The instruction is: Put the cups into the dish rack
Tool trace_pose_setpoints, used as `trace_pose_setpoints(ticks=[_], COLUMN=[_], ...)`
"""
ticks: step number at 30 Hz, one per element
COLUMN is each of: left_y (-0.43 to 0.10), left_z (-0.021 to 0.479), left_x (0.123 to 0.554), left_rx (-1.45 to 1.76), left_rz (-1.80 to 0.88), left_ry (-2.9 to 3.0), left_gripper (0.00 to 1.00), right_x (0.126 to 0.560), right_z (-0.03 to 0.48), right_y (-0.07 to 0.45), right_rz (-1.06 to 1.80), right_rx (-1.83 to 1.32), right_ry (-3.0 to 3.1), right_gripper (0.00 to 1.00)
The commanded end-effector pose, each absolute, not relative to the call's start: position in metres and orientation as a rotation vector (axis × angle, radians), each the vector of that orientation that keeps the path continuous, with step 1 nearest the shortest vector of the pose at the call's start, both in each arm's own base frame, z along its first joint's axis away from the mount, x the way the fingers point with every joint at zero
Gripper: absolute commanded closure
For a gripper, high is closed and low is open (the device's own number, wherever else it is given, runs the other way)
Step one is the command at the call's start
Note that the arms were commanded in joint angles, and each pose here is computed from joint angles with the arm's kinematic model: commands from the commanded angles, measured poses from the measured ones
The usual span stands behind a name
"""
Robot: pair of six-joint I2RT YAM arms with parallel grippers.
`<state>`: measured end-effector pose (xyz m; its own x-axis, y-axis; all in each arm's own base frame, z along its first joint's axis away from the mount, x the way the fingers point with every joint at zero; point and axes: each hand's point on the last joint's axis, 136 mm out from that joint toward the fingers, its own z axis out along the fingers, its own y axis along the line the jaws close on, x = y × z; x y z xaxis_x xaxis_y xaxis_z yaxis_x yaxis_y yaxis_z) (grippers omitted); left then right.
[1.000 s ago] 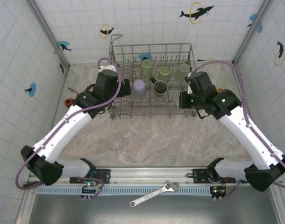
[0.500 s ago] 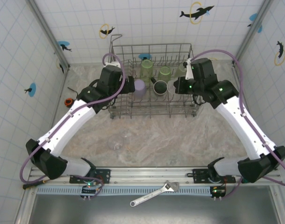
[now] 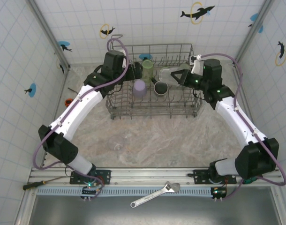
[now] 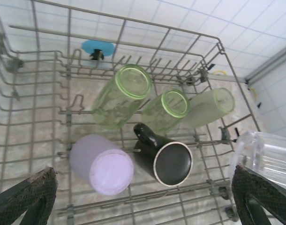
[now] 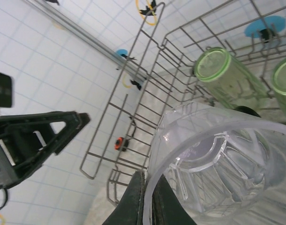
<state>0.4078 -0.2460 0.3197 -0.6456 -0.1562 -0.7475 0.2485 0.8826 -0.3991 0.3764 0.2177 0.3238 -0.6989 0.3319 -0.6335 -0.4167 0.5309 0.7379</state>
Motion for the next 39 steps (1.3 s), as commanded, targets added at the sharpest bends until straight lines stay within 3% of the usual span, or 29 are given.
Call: trace_pose_setpoints(ticks=[1, 12, 39], left_y=[-0.266, -0.292, -0.309], left_z=[0.334, 0.34, 0.344], left_x=[0.414, 0.427, 0.409], left_rx=[0.073, 0.081, 0.034], left_rz=[-0.879, -1.212, -1.522], left_ry=[2.174, 2.123, 2.069], left_gripper=[0.02, 0.02, 0.02], right_x=[0.373, 0.377, 0.377], right_z=[0.372, 0.374, 0.372], right_y=[0.229, 0.235, 0.266], right_rz=[1.413, 1.539, 1.694], right_rx=[-0.195, -0.237, -0.289], right_ry=[1.756, 1.614, 1.47], right_gripper=[1.0, 1.0, 1.0])
